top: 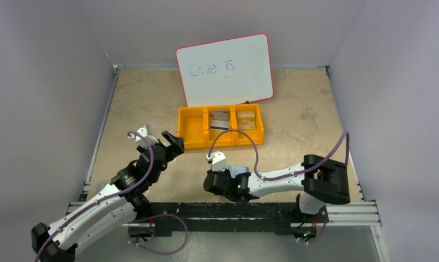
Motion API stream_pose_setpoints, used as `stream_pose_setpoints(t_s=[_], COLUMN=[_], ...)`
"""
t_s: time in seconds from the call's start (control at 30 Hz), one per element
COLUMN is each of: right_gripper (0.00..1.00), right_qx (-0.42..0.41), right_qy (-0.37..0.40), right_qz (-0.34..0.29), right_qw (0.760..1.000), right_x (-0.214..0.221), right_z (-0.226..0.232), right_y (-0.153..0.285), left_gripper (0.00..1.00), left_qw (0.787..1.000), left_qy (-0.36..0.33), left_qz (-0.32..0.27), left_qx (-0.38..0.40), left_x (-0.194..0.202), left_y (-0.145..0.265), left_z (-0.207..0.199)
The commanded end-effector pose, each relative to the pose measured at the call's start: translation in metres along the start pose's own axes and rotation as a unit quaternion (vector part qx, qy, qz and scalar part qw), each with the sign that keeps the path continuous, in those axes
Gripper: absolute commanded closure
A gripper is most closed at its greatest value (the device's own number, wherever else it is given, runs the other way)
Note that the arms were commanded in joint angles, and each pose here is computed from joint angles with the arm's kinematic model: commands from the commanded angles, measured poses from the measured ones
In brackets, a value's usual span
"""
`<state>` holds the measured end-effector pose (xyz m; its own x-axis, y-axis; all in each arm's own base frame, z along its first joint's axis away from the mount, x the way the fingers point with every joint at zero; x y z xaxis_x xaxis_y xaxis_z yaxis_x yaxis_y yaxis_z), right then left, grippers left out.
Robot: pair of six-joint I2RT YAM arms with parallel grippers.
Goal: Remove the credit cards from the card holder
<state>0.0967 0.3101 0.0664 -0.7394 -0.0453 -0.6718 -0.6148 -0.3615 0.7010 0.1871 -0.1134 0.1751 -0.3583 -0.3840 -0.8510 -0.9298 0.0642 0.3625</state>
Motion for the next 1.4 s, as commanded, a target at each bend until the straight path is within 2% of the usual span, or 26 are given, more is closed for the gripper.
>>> stream_pose_setpoints(t_s=[0.0,0.13,0.3,0.43,0.63,0.9,1.03,1.17,1.23,1.3,1.37], right_gripper=[0.63,0.64,0.83,0.93,0.96,0.94,0.92,0.88,0.83,0.69,0.61], right_qx=[0.035,0.075,0.106,0.111,0.115,0.121,0.117,0.066,0.024,-0.022,-0.049], right_qy=[0.015,0.02,0.009,-0.007,-0.041,-0.077,-0.089,-0.101,-0.112,-0.119,-0.132], right_qz=[0.004,0.018,0.014,0.002,-0.005,-0.029,-0.036,-0.033,-0.036,-0.036,-0.032], right_qw=[0.999,0.997,0.994,0.994,0.992,0.989,0.989,0.992,0.993,0.992,0.99], right_x=[0.008,0.02,0.023,0.02,0.015,-0.003,-0.009,-0.023,-0.033,-0.041,-0.045], right_z=[-0.006,-0.019,-0.029,-0.034,-0.042,-0.051,-0.055,-0.04,-0.028,-0.016,-0.005], right_y=[-0.01,-0.018,-0.018,-0.015,-0.007,0.007,0.012,0.019,0.025,0.03,0.033], left_gripper=[0.09,0.09,0.09,0.09,0.09,0.11,0.21,0.29,0.34,0.36,0.37], left_qw=[0.999,0.999,0.999,0.999,1.0,0.998,0.989,0.977,0.975,0.977,0.983], left_qy=[0.028,0.024,0.025,0.023,0.02,-0.028,-0.063,-0.086,-0.085,-0.078,-0.068], left_qz=[-0.035,-0.034,-0.032,-0.03,-0.021,0.031,0.076,0.127,0.145,0.151,0.144], left_qx=[0.005,0.0,0.001,0.002,0.004,0.04,0.108,0.151,0.146,0.125,0.086], left_x=[-0.024,-0.024,-0.023,-0.022,-0.017,0.002,0.016,0.034,0.041,0.047,0.047], left_y=[0.008,0.008,0.007,0.006,0.004,-0.006,-0.01,-0.013,-0.015,-0.018,-0.02], left_z=[-0.006,-0.004,-0.005,-0.006,-0.006,-0.023,-0.046,-0.06,-0.059,-0.053,-0.042])
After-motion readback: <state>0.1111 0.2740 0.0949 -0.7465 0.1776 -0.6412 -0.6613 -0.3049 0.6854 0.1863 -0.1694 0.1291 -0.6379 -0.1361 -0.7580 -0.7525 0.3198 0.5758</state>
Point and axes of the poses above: each gripper's point midway between its finger pads, its own y axis back along the fingers, its own z axis along the line the jaws close on, x = y × z, the point moved 5 cm from there along y, back along the fingers, and after that the axes turned 13 degrees about -y, right-handed, at the moved point
